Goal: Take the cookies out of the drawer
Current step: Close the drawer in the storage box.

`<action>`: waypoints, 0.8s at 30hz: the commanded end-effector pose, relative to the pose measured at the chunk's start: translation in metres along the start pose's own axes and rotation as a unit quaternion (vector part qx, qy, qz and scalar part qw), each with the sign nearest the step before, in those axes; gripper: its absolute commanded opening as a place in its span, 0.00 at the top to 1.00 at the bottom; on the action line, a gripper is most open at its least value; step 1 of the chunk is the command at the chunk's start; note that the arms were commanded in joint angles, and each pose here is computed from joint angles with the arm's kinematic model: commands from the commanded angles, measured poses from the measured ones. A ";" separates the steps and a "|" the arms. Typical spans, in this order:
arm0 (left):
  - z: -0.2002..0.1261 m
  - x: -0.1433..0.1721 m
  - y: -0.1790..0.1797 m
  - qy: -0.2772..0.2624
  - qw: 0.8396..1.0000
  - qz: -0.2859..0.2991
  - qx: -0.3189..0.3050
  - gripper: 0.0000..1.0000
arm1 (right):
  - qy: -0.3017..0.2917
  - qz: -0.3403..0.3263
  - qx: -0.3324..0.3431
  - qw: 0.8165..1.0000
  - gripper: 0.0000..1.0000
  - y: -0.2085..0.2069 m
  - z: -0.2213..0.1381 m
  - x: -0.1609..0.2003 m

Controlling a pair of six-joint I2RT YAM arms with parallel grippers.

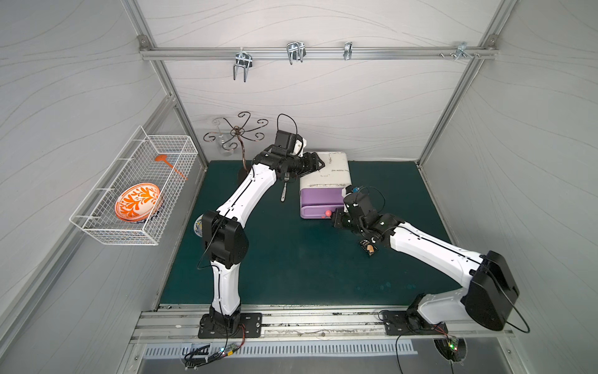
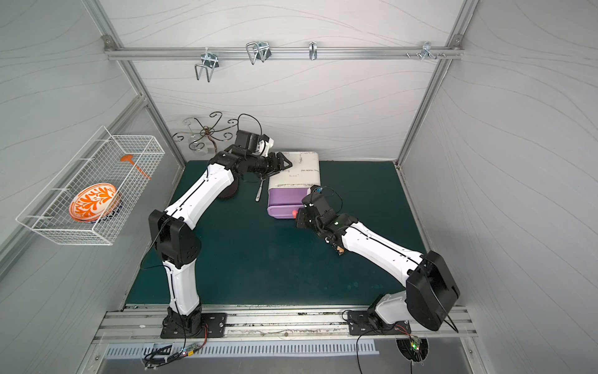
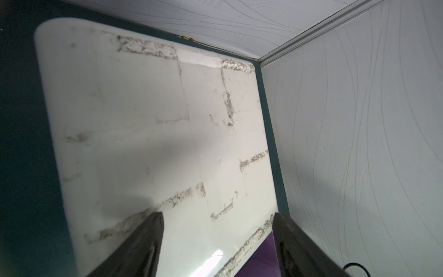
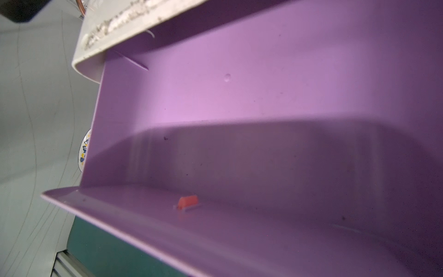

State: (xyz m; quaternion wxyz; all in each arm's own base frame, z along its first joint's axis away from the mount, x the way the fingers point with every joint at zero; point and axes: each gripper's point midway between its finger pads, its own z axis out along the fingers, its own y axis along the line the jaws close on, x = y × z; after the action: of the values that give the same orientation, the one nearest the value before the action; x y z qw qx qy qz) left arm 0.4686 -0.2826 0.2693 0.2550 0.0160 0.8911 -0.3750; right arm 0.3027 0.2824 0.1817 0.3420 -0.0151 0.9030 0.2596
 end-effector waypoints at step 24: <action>0.017 0.039 0.018 0.061 0.998 -0.012 0.022 0.24 | -0.115 0.014 0.028 0.993 0.85 0.014 0.043 -0.081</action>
State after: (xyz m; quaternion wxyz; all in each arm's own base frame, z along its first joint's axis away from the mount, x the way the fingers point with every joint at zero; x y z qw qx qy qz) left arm 0.4580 -0.2932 0.2660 0.2502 0.0523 0.8725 -0.4163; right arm 0.3716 0.2986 0.1886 0.4135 0.0317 0.8817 0.2251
